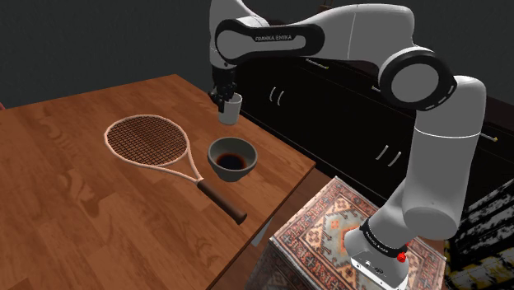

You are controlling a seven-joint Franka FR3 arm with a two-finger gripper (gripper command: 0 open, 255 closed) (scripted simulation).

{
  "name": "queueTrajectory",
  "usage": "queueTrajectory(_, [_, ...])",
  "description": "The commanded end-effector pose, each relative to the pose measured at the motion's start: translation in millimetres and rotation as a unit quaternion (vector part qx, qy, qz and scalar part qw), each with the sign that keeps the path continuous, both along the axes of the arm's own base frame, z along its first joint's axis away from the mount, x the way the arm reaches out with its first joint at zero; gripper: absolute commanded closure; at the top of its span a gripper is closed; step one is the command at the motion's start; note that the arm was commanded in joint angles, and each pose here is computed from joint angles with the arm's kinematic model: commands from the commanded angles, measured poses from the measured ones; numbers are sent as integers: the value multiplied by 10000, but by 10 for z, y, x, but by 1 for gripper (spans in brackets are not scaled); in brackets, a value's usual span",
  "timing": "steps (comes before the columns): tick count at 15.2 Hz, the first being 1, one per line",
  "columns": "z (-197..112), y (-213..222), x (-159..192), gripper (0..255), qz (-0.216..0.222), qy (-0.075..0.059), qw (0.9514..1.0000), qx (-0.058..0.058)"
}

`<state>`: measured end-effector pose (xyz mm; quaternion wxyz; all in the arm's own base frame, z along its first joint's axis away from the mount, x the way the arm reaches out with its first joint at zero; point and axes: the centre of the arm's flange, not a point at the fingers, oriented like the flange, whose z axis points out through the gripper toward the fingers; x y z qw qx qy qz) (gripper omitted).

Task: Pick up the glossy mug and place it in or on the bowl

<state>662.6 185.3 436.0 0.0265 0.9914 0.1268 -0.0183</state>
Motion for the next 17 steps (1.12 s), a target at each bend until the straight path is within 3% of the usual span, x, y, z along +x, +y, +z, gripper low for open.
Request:
queueTrajectory(1, [120,3,4,255,-1,0,10000,0])
queueTrajectory(15, [830,2,3,255,-1,0,10000,0])
queueTrajectory(17, [861,132,-225,255,-1,0,10000,0])
